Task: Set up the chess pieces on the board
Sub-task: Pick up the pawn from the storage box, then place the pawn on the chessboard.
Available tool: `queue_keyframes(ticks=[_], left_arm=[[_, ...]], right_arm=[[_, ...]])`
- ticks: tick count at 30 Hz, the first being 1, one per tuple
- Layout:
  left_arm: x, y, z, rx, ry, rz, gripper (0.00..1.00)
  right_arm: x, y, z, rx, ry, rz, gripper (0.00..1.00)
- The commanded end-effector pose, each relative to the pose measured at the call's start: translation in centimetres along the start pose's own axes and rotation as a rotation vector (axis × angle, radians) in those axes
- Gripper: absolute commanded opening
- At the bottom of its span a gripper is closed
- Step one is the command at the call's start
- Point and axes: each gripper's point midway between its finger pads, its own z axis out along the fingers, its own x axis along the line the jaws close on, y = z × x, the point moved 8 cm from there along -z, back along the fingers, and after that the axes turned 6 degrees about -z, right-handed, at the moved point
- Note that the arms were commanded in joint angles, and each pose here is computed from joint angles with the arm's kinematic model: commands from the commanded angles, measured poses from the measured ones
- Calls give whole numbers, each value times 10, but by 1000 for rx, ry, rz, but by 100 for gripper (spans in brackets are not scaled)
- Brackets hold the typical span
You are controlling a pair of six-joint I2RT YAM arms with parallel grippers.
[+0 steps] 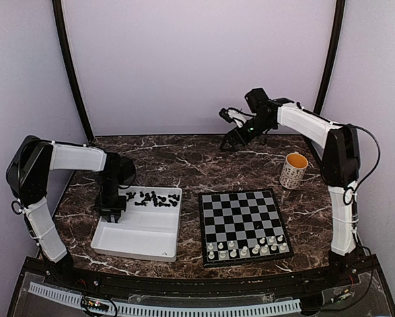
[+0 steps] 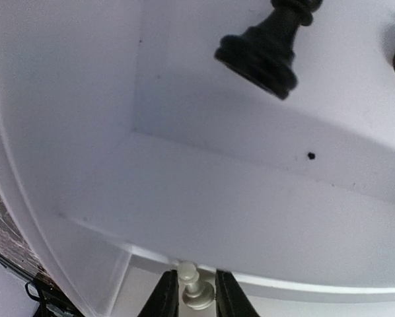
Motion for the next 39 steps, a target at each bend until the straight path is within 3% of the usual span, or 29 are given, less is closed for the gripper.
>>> queue_keyframes(ticks=[1,24,30,39], left_arm=[[-15,14,9,-38,-57,40,20],[-20,21,-18,-159,-153,125,4],[-18,11,-26,-231,-215,126,1],[-44,-34,-52,-463,-349,250,1]], right_arm=[[-1,2,6,8,-5,10,99],[11,-3,-2,25,-58,-21,99],[18,-1,-20,17,-81,-49,99],[40,-3,-50,-21,7,-116,99]])
